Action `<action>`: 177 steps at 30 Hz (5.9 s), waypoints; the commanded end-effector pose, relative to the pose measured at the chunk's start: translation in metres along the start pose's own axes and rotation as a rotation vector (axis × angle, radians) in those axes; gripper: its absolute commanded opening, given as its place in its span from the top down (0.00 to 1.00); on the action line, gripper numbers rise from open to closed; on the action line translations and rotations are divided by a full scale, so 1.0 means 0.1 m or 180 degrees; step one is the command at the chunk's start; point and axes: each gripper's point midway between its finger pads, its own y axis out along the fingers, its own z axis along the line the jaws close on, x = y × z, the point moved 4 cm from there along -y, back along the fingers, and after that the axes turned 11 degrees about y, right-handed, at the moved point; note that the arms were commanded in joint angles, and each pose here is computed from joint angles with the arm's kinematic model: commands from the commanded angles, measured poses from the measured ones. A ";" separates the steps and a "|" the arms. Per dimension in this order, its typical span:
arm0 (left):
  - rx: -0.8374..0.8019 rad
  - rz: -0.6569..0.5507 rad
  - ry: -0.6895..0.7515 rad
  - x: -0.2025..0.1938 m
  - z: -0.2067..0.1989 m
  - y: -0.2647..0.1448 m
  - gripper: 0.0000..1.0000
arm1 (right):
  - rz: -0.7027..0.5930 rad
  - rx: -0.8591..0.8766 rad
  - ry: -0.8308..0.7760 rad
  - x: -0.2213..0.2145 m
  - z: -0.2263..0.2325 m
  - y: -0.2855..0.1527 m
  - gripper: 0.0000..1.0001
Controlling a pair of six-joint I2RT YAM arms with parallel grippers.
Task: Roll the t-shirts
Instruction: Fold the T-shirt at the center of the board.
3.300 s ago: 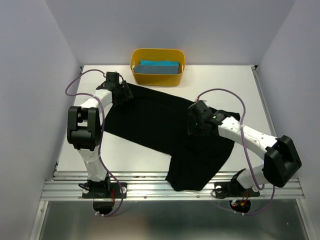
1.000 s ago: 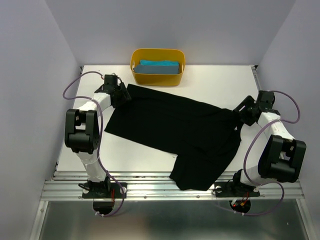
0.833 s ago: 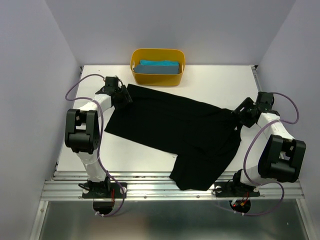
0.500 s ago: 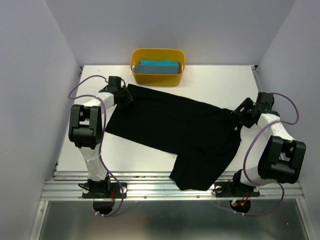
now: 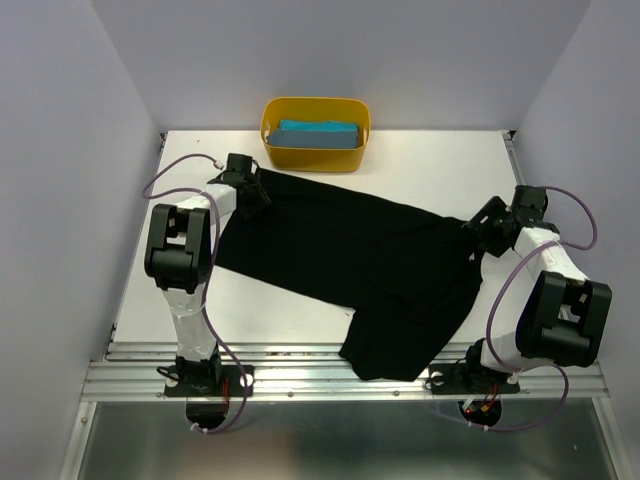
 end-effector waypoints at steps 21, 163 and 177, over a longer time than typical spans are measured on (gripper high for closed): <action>0.0274 -0.0444 0.0060 0.36 -0.18 -0.14 1.00 | 0.0013 -0.0064 -0.0049 -0.01 -0.07 0.05 0.28; 0.0735 0.0591 -0.0235 -1.27 0.94 -0.90 0.90 | 0.0891 -0.0339 -0.0758 -1.38 0.07 -0.65 0.00; 0.0696 0.0311 -0.0093 -0.99 0.87 -0.97 1.00 | 0.0538 -0.0630 -0.0599 -1.42 -0.09 -1.02 0.01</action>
